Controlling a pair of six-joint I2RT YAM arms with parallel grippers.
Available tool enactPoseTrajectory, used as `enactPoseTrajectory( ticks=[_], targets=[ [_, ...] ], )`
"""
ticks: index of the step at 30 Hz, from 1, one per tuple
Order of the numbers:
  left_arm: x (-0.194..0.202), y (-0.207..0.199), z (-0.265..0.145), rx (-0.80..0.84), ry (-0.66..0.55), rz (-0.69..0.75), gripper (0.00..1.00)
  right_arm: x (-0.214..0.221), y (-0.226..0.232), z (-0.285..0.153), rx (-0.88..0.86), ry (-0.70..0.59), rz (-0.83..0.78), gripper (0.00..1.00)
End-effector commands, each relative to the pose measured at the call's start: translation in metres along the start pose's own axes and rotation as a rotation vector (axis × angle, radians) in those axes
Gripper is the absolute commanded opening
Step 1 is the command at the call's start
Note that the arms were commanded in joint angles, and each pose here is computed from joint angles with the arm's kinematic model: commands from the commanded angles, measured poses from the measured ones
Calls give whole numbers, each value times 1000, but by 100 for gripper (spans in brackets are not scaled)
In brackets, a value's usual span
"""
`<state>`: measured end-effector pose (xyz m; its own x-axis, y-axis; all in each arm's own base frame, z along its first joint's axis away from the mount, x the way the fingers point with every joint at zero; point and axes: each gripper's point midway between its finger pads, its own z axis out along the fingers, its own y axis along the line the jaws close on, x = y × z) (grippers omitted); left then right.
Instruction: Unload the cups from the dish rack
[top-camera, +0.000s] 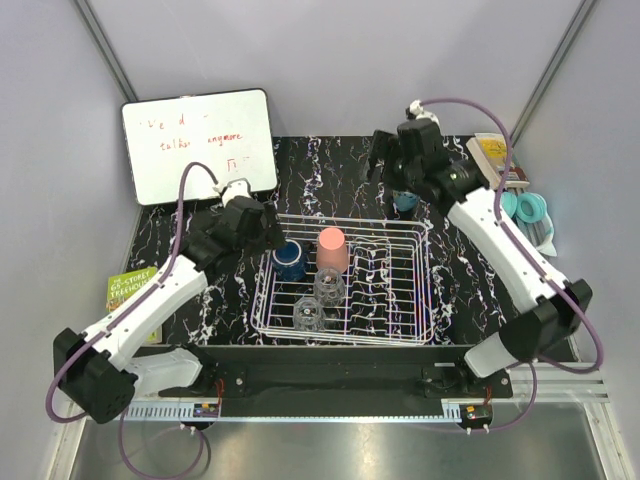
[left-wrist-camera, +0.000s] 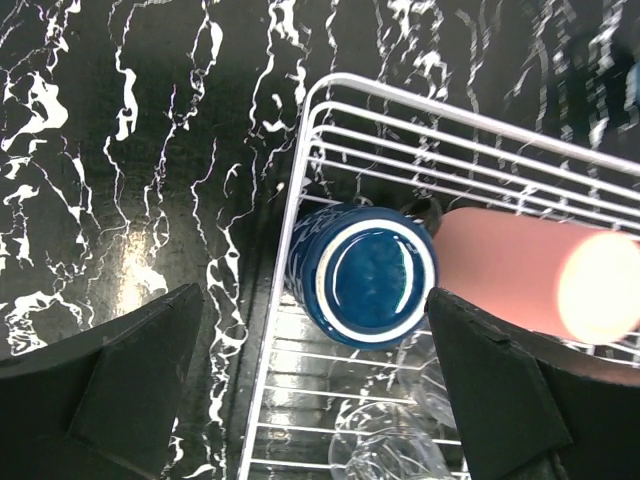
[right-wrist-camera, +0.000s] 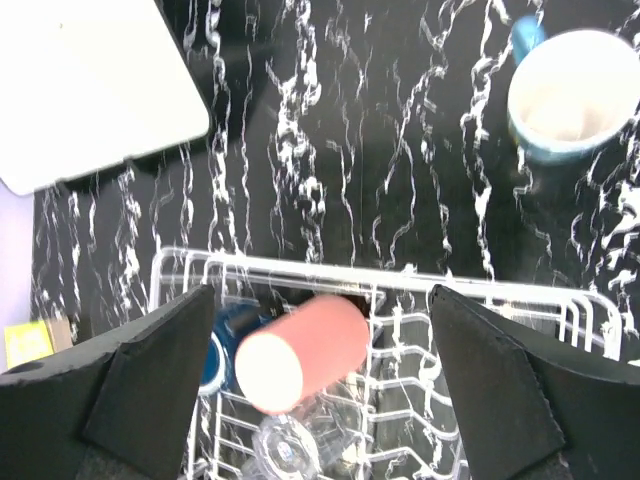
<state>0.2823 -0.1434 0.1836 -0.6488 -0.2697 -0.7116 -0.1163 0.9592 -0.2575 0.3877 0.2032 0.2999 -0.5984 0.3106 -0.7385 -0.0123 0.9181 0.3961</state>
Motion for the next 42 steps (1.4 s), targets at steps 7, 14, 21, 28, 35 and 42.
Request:
enactPoseTrajectory(
  ticks=[7,14,21,28,35,42],
  targets=[
    [-4,-34,19,33,23,77,99,46,-27,-29,-26,-60,-24,97],
    [11,-57,34,38,59,121,99,60,-41,-44,-34,-68,-19,97],
    [38,-48,56,-17,121,129,99,80,-54,-45,-22,-42,-10,97],
    [53,-45,74,-43,156,141,99,88,-56,-43,-24,-28,-3,97],
    [67,-45,89,-43,209,136,99,96,-59,-40,-21,-10,-1,97],
    [76,-40,95,-62,234,145,95,100,-62,-38,-17,-3,-2,97]
  ],
)
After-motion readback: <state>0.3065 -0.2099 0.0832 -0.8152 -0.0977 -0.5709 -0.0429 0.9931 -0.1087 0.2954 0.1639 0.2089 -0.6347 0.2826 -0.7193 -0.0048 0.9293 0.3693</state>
